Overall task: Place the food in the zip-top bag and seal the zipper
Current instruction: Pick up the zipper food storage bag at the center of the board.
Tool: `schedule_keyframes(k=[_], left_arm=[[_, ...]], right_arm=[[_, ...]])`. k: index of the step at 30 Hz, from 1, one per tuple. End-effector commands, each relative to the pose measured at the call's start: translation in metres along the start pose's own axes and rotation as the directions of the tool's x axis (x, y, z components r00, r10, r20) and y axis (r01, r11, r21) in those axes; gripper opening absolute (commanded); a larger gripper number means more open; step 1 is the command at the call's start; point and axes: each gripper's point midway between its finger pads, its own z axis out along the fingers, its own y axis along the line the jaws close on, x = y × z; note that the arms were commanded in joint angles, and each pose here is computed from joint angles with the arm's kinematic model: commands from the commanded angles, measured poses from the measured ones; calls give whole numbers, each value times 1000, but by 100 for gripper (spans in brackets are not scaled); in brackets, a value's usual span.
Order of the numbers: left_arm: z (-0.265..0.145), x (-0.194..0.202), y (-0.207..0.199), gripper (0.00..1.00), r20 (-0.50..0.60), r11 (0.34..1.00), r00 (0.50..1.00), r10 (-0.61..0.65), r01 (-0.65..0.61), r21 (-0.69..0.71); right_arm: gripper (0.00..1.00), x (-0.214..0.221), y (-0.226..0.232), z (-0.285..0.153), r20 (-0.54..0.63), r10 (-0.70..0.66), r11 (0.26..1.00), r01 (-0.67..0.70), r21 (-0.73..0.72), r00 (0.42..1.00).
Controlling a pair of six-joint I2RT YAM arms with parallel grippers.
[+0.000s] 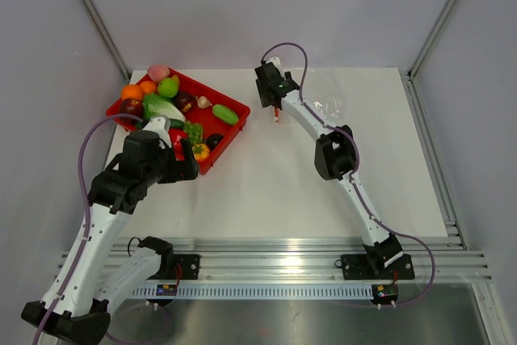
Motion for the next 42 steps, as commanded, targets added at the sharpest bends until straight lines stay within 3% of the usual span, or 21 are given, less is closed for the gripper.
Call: schedule_keyframes(k=[1,4,5,8,9,10,11,16,18,25,26,28,29,34,37,42], left_arm=[[5,-2,-6,99,4,1000,1000,-2,2,30],[8,0,-6,99,-6,1000,1000,-3,3,26],[9,2,-5,99,-13,1000,1000,-3,3,23],[13,2,-5,99,-14,1000,1000,-4,5,22],[14,2,-5,99,-14,1000,1000,-6,6,22],[15,2,-5,99,-16,1000,1000,-6,6,22],[15,4,-10,99,-27,999,1000,-9,10,49],[18,-1,-22,99,-21,994,1000,-15,18,104],[18,-6,-30,99,-13,990,1000,-22,24,140],[20,-19,-64,99,-25,952,995,-100,103,289],[22,-18,-69,99,-43,941,992,-119,126,314],[26,-23,-84,99,-60,909,981,-183,192,370],[29,-24,-95,99,-73,886,979,-193,205,415],[39,-39,-120,95,-78,839,964,-253,259,479],[42,-45,-150,93,-123,768,958,-261,283,575],[77,-42,-171,87,-190,761,944,-268,329,559]], right_arm=[[74,-26,1,4,99,19,1000,-21,18,995],[58,-27,-2,8,114,18,999,-23,42,993],[42,-26,-2,9,114,18,999,-24,49,993],[17,-30,-10,3,121,47,995,-57,78,991],[2,-30,-11,0,121,57,995,-67,78,991],[0,-51,-15,-16,167,104,992,-115,59,981],[0,-40,-14,-15,142,103,992,-111,55,985],[0,-70,-22,-73,169,223,975,-217,-55,960],[0,-54,-22,-83,125,233,971,-224,-78,964],[0,-42,-25,-182,42,402,875,-371,-310,915],[0,-17,-24,-183,-4,399,872,-381,-308,917],[0,-21,-25,-217,0,469,817,-434,-379,883],[0,3,-25,-217,-40,465,815,-445,-370,884],[0,28,-20,-266,-101,514,753,-504,-424,852],[0,36,-8,-292,-125,518,731,-514,-449,846],[0,35,0,-320,-147,542,679,-534,-504,827]])
